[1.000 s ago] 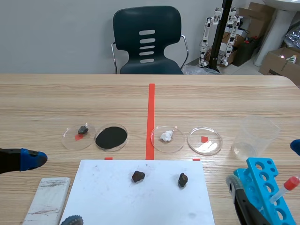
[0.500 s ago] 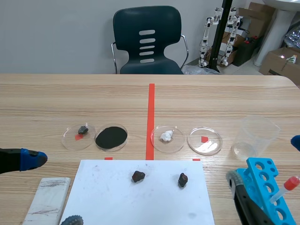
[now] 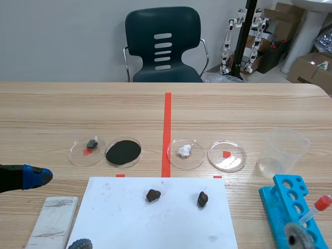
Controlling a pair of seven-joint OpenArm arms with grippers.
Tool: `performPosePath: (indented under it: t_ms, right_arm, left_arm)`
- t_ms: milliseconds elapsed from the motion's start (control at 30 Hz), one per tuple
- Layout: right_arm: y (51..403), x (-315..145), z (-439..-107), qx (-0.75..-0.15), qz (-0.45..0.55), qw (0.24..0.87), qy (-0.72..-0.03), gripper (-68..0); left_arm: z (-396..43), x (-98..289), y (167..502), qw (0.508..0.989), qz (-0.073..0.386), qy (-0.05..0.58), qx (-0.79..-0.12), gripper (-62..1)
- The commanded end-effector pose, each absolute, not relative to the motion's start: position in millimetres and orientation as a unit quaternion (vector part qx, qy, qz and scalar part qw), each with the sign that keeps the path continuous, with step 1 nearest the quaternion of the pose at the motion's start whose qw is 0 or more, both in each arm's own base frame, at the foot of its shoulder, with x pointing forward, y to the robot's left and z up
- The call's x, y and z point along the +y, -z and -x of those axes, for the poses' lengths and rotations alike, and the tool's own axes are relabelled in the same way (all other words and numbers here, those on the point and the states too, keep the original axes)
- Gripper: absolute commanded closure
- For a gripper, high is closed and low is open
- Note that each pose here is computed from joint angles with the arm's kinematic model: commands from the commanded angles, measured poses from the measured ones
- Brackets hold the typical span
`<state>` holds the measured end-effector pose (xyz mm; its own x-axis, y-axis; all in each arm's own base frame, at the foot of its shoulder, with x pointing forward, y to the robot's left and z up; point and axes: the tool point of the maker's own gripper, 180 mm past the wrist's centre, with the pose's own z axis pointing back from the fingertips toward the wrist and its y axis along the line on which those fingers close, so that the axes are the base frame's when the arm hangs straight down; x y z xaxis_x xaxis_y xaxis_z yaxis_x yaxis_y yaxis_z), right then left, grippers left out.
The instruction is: Pick up the dropper by the top with the right hand
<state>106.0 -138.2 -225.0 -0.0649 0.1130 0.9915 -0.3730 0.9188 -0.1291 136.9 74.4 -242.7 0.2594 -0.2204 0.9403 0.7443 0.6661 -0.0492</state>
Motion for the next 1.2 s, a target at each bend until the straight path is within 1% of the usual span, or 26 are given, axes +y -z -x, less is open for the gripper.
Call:
performPosePath:
  t_ms: [0, 233, 400, 567, 733, 867, 933, 1167]
  right_arm:
    - [221.1, -146.9, -104.2, -0.722, -0.088, 0.666, -0.166, -61.0]
    - [245.2, -170.9, -97.3, -0.730, -0.068, 0.664, -0.150, -61.0]
    - [257.6, -183.4, -103.4, -0.745, -0.058, 0.651, -0.138, -61.0]
    - [272.1, -189.6, -114.7, -0.748, -0.073, 0.648, -0.122, -61.0]
    - [275.8, -191.8, -124.3, -0.753, -0.078, 0.642, -0.116, -61.0]
    - [276.9, -188.8, -132.1, -0.757, -0.078, 0.636, -0.128, -61.0]
    - [279.2, -185.8, -135.2, -0.754, -0.080, 0.637, -0.139, -61.0]
    - [287.2, -181.4, -150.3, -0.744, -0.081, 0.648, -0.142, -60.9]
  left_arm:
    - [-138.7, 73.4, 237.1, 0.747, 0.257, 0.315, -0.527, -62.3]
    - [-138.7, 73.4, 237.1, 0.747, 0.257, 0.315, -0.527, -62.3]
    - [-138.7, 73.4, 237.1, 0.747, 0.257, 0.315, -0.527, -62.3]
    - [-138.6, 73.4, 237.2, 0.747, 0.257, 0.315, -0.527, -62.3]
    - [-138.6, 73.4, 237.2, 0.747, 0.257, 0.315, -0.527, -62.3]
    - [-138.7, 73.4, 237.1, 0.747, 0.257, 0.315, -0.527, -62.3]
    - [-138.7, 73.4, 237.1, 0.747, 0.257, 0.315, -0.527, -62.3]
    - [-138.7, 73.4, 237.1, 0.747, 0.257, 0.315, -0.527, -62.3]
